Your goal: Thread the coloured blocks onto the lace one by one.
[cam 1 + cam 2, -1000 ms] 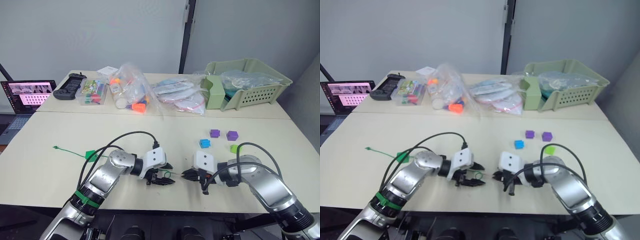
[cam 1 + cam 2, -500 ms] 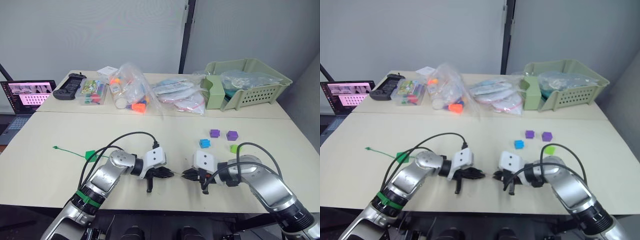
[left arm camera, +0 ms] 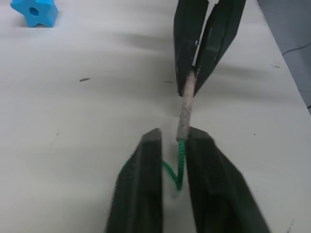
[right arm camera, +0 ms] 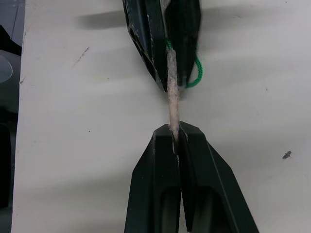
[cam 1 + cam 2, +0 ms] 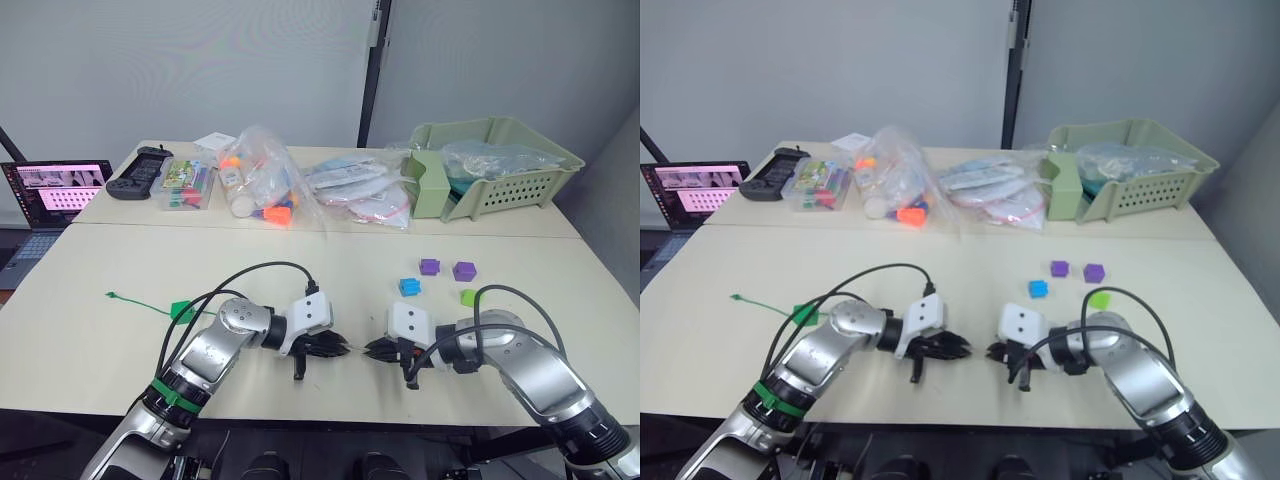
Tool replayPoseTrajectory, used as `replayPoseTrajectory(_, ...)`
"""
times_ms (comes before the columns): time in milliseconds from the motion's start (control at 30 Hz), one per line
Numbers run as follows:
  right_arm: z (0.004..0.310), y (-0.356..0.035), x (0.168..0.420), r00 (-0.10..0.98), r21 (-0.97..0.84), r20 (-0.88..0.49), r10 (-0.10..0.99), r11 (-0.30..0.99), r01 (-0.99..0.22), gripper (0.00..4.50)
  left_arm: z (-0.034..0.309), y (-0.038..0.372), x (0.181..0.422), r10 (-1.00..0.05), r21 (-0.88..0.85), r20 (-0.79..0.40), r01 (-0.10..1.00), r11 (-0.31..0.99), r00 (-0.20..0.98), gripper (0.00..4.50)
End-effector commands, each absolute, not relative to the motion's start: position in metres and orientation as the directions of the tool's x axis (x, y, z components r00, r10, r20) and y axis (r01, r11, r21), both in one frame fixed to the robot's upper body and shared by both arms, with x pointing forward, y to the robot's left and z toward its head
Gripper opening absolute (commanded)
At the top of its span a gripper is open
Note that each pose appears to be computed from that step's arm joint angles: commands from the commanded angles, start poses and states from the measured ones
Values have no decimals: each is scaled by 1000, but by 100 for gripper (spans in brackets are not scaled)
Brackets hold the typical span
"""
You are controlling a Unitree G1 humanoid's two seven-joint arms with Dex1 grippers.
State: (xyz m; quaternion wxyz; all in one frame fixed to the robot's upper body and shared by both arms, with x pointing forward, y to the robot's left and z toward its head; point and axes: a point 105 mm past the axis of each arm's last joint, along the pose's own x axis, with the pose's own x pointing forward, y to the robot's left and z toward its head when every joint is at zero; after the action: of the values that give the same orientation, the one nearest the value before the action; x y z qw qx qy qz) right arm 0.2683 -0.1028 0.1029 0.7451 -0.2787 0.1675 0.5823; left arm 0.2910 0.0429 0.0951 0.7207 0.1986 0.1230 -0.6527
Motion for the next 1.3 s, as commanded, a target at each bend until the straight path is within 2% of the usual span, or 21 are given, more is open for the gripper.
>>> replayPoseTrajectory(33, 109, -100, 267, 263, -243, -562, 784, 148, -959, 0, 109, 37, 291, -909, 164, -400, 985, 55, 118, 119)
replayPoseTrajectory(333, 109, -101, 266, 264, -240, -566, 781, 150, -959, 0, 109, 33, 289, -915, 148, -392, 988, 43, 99, 119)
replayPoseTrajectory(467, 109, -101, 267, 266, -241, -565, 781, 152, -959, 0, 110, 33, 289, -919, 143, -384, 989, 39, 92, 9)
replayPoseTrajectory(500, 109, -101, 267, 266, -242, -565, 781, 152, -958, 0, 110, 33, 289, -919, 139, -383, 990, 38, 89, 4)
replayPoseTrajectory(767, 109, -102, 266, 267, -240, -567, 779, 153, -959, 0, 112, 32, 289, -923, 140, -374, 989, 39, 90, 4)
replayPoseTrajectory(900, 105, -102, 259, 229, -205, -583, 780, 131, -970, 0, 112, 33, 289, -925, 133, -369, 990, 42, 89, 4)
replayPoseTrajectory(1000, 108, -102, 264, 275, -210, -561, 781, 188, -960, 0, 112, 33, 289, -925, 131, -371, 991, 40, 86, 4)
replayPoseTrajectory(1133, 116, -106, 260, 322, -191, -517, 793, 259, -947, 130, 111, 36, 289, -919, 134, -385, 990, 39, 88, 0)
replayPoseTrajectory(1300, 119, -141, 253, 503, -159, -466, 727, 491, -857, 302, 111, 42, 290, -912, 141, -400, 989, 34, 88, 0)
